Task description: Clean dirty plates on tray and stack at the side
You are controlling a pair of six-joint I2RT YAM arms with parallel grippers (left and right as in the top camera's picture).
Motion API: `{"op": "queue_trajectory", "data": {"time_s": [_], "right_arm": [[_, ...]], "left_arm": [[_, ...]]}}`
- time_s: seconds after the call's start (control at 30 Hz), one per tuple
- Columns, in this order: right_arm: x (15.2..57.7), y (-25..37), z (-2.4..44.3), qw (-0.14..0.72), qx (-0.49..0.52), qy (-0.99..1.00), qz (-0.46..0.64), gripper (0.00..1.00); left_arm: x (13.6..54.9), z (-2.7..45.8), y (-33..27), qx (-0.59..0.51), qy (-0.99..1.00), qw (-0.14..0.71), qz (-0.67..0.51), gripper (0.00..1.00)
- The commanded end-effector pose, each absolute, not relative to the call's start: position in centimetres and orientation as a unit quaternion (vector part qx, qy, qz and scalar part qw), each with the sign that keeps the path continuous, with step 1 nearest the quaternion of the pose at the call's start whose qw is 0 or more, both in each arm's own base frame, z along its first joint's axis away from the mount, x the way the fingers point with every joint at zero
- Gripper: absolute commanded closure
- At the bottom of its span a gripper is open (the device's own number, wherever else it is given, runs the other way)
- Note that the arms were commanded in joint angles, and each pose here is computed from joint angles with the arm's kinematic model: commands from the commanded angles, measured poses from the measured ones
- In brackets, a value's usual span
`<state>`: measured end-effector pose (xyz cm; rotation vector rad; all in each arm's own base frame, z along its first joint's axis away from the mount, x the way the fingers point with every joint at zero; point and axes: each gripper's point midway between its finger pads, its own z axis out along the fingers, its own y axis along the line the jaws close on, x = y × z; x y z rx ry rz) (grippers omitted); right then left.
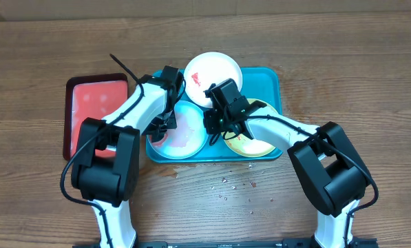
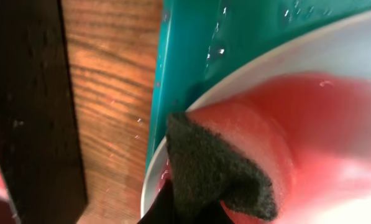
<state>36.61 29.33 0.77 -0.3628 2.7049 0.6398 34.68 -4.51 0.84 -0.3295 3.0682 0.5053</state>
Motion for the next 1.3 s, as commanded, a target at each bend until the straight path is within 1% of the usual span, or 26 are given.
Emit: {"op": "queue_trajectory", "data": {"time_s": [0.0,0.17,0.23,0.3,0.33,0.43,0.53,0.63,0.77,0.97,1.17,1.2,1.27], "right_arm": [[37.1,28.4,-0.2,0.169,-0.118,0.957,0.203,0.89],[37.1,28.4,-0.2,0.168,-0.118,0.958,0.203,0.91],[37.1,28.3,-0.2,0.166,-0.118,0.958,0.202,0.92],[37.0,28.3,0.0,0.167,-0.118,0.958,0.202,0.95],[37.0,28.4,0.2,0.168,-0.118,0.957,0.203,0.96],[37.4,28.6,1.6,0.182,-0.119,0.953,0.209,0.96],[38.1,28.9,4.1,0.203,-0.122,0.947,0.216,0.96],[39.0,28.7,7.0,0.228,-0.118,0.946,0.199,0.96],[40.9,27.0,10.7,0.283,-0.117,0.946,0.111,0.96],[42.1,24.9,16.1,0.336,-0.15,0.929,-0.037,0.96],[41.7,23.2,22.2,0.403,-0.16,0.875,-0.216,0.96],[41.1,23.3,23.5,0.416,-0.18,0.851,-0.265,0.96],[40.3,24.1,24.4,0.419,-0.219,0.826,-0.307,0.96]], "left_arm": [[34.6,0.7,-1.7,-0.103,0.97,-0.017,0.218,0.96],[36.9,4.1,-5.1,-0.12,0.985,0.004,0.121,0.96],[37.7,5.9,-6.3,-0.125,0.989,0.025,0.081,0.96],[38.3,8.0,-6.7,-0.129,0.988,0.052,0.061,0.96],[38.6,9.2,-6.5,-0.132,0.987,0.067,0.055,0.96],[38.7,12.9,-5.4,-0.152,0.981,0.112,0.04,0.96],[38.3,16.2,-3.1,-0.194,0.97,0.146,0.029,0.96],[37.5,18.1,-0.5,-0.226,0.96,0.16,0.031,0.96],[35.4,18.1,2.9,-0.266,0.954,0.13,0.048,0.96],[34.4,16.0,4.8,-0.291,0.949,0.105,0.057,0.96],[34.5,15.0,6.0,-0.307,0.944,0.108,0.058,0.96],[34.4,15.0,6.7,-0.317,0.941,0.107,0.059,0.96],[34.2,14.9,7.3,-0.329,0.937,0.104,0.058,0.96]]}}
